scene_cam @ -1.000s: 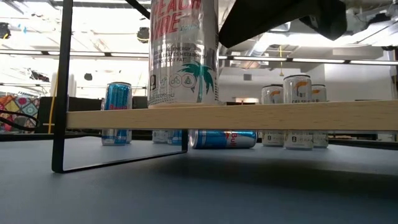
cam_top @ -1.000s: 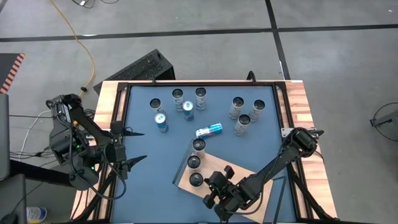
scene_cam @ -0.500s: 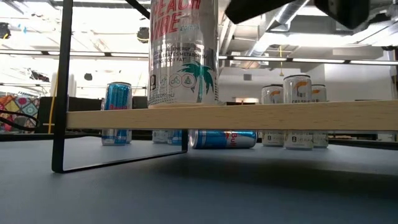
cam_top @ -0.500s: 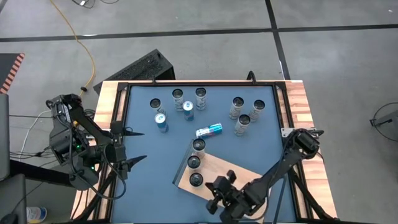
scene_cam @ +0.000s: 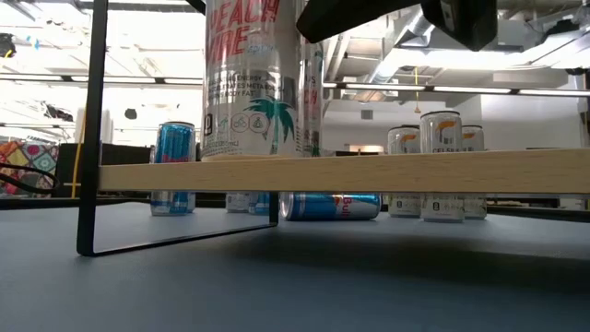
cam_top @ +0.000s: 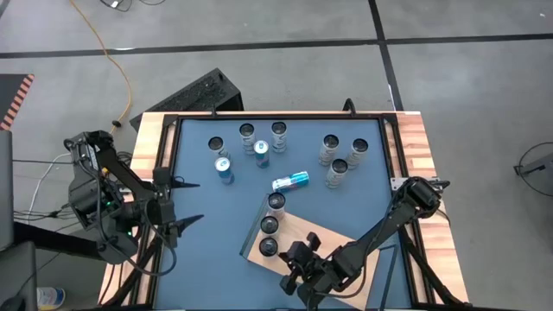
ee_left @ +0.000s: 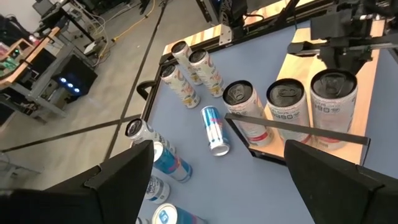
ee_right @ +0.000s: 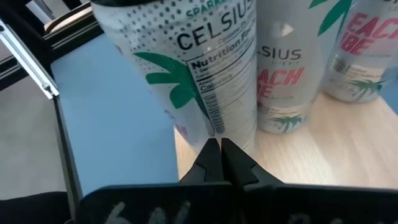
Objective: Place canned beverage on shelf
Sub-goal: Put the white pink soda can aligned with the other white pink soda cans on the shelf, then adjust the white pink soda cans on the shelf
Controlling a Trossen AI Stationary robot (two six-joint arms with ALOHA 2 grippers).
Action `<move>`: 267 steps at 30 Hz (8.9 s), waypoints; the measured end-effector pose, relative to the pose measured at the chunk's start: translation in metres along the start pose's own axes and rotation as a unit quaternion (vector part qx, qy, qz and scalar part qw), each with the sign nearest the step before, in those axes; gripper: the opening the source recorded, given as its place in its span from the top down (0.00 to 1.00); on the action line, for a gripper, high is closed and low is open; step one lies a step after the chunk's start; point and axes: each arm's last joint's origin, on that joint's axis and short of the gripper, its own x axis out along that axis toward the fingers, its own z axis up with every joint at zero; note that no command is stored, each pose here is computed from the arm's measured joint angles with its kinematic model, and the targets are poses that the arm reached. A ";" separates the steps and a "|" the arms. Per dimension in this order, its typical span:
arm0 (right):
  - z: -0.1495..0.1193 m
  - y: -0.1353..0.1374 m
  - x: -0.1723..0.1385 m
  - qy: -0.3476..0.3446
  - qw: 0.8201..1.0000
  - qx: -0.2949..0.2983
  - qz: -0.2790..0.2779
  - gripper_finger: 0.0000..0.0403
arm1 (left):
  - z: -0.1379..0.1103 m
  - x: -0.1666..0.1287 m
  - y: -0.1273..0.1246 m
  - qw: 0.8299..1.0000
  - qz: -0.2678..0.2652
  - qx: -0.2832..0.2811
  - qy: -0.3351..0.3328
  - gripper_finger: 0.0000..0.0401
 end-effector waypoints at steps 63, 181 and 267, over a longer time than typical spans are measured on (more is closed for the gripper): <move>0.016 0.001 0.015 0.009 0.998 -0.060 0.036 1.00 | -0.003 0.000 0.001 1.000 0.003 -0.017 0.009 0.13; 0.015 -0.018 0.020 0.012 0.998 -0.039 -0.047 1.00 | -0.126 0.079 -0.067 0.956 -0.137 -0.239 -0.097 0.13; 0.034 -0.122 -0.082 -0.096 0.985 -0.091 -0.110 1.00 | -0.133 0.090 -0.065 0.955 -0.137 -0.244 -0.098 0.13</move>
